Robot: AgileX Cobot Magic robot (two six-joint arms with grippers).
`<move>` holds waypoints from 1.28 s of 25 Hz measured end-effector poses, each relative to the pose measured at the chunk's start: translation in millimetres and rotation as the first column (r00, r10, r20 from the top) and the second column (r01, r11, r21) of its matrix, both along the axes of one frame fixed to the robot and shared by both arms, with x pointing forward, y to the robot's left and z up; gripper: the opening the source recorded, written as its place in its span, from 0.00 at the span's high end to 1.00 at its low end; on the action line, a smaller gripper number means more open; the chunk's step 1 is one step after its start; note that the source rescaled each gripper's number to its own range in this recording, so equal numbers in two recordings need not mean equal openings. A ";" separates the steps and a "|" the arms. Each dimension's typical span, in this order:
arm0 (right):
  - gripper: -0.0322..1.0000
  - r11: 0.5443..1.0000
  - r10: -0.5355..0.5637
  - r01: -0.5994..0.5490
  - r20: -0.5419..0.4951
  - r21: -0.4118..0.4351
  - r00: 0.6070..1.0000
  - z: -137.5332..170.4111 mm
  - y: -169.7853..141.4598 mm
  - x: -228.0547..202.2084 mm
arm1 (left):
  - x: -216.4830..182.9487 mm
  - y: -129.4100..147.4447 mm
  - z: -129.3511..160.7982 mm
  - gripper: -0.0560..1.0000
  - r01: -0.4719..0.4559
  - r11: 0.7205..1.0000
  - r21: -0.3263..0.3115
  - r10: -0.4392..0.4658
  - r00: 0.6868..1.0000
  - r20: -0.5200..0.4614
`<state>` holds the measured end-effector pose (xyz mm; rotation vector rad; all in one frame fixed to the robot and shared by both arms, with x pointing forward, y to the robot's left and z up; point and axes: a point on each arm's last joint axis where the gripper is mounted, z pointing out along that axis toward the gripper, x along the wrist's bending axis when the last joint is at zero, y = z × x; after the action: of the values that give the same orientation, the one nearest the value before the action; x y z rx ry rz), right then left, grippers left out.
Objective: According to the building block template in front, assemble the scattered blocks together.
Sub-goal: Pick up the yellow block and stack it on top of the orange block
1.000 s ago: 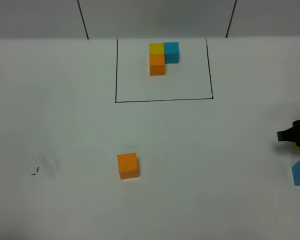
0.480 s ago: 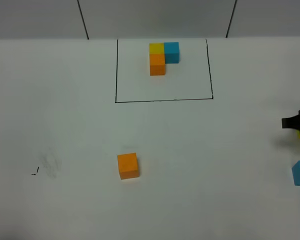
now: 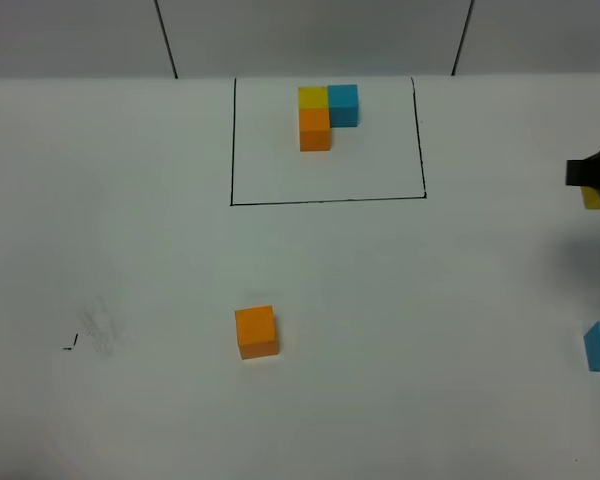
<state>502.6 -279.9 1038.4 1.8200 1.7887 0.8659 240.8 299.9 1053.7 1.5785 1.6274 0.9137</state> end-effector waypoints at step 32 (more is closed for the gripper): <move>0.39 0.880 0.469 -0.458 -0.068 0.127 0.881 -56.5 249.2 49.4 | 0.0 0.0 0.0 0.95 0.000 1.000 0.000 0.000 1.000 0.000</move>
<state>552.0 -30.6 982.0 1.5319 2.3376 1.0794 240.8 299.9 1053.7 1.5785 1.6274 0.9137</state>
